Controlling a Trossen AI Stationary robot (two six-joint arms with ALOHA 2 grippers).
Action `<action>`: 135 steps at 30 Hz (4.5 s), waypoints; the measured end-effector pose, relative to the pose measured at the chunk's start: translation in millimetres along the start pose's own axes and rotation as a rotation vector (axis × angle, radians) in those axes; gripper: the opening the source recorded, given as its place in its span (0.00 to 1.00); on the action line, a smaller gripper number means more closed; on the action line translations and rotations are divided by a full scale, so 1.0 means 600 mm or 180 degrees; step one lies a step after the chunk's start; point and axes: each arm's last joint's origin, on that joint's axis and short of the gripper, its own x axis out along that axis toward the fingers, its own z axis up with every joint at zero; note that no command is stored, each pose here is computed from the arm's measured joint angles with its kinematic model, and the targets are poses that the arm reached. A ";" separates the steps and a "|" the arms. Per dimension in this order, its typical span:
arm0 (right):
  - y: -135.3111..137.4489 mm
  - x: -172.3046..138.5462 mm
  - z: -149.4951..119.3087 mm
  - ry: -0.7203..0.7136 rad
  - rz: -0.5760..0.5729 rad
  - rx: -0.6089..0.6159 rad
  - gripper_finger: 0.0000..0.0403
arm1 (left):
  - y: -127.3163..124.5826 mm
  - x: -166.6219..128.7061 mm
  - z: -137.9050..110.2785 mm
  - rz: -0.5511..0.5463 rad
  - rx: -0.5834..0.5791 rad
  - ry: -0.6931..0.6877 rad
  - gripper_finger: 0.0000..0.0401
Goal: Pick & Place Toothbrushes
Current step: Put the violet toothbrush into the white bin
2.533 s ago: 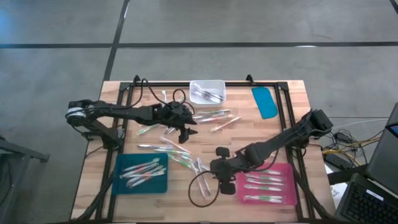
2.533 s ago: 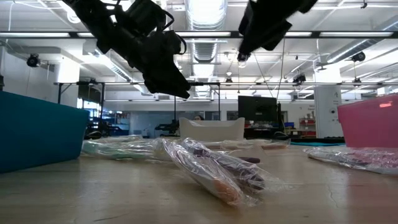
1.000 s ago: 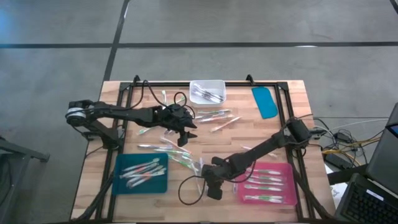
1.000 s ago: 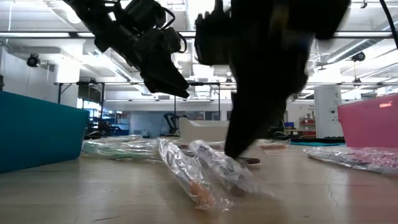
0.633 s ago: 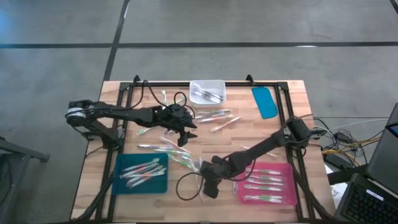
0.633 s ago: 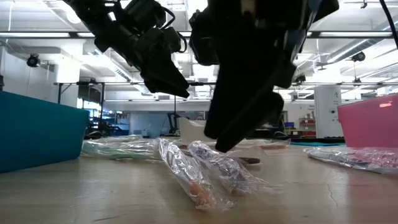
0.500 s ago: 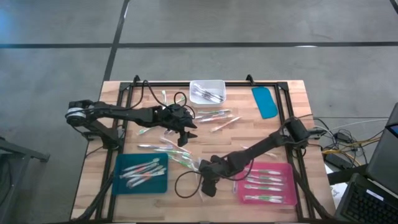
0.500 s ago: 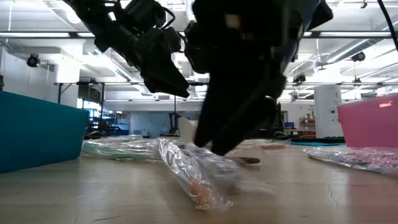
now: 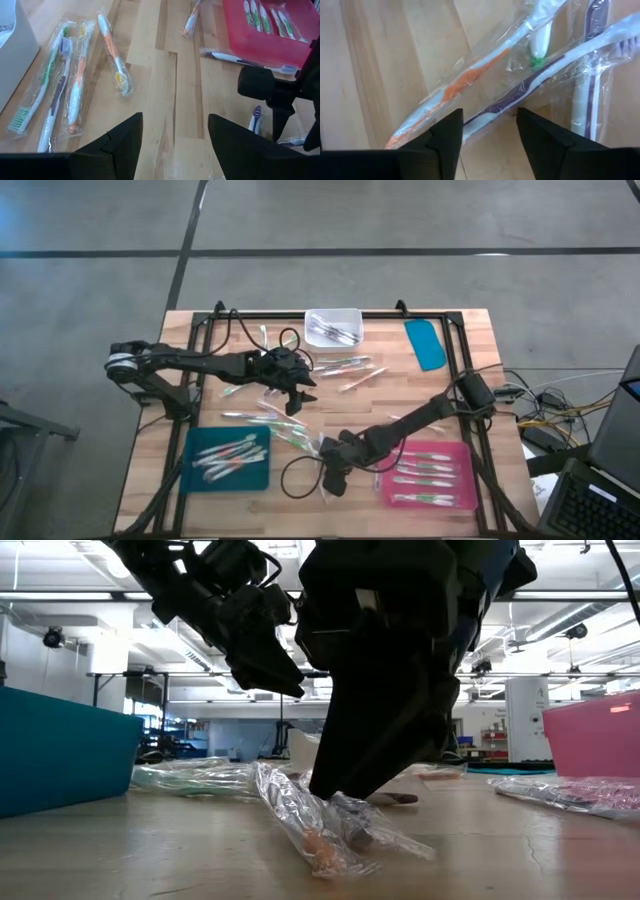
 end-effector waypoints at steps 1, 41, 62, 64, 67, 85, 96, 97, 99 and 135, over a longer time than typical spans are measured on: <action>0.000 0.000 0.000 -0.0011 -0.0014 0.0013 0.43 | 0.000 0.000 0.000 0.0001 0.0000 0.0000 0.57; -0.062 -0.272 0.057 -0.0428 -0.0987 -0.0370 0.05 | 0.000 0.000 0.001 -0.0004 -0.0052 -0.0022 0.57; -0.198 -0.342 0.131 -0.0297 -0.1687 -0.0972 0.06 | 0.000 0.000 0.001 -0.0002 -0.0032 -0.0028 0.57; -0.214 -0.345 0.139 -0.0272 -0.1742 -0.1013 0.06 | 0.000 0.000 0.001 -0.0002 -0.0032 -0.0028 0.57; -0.238 -0.351 0.150 -0.0249 -0.1814 -0.1050 0.06 | 0.000 0.000 0.001 -0.0002 -0.0032 -0.0028 0.57; -0.361 -0.386 0.243 -0.1147 -0.1264 -0.1227 0.06 | 0.001 0.000 0.002 0.0085 -0.0030 -0.0036 0.57; -0.445 -0.312 0.282 -0.1009 -0.1318 -0.1326 0.05 | 0.002 0.000 0.002 0.0096 -0.0037 -0.0036 0.57; -0.454 -0.308 0.286 -0.0994 -0.1333 -0.1297 0.05 | 0.002 0.000 0.002 0.0096 -0.0037 -0.0037 0.57; -0.470 -0.302 0.293 -0.0960 -0.1370 -0.1287 0.06 | 0.002 0.000 0.002 0.0096 -0.0038 -0.0037 0.57; -0.539 -0.223 0.306 -0.0555 -0.1128 -0.0704 0.06 | 0.002 0.000 0.001 0.0095 -0.0045 -0.0023 0.57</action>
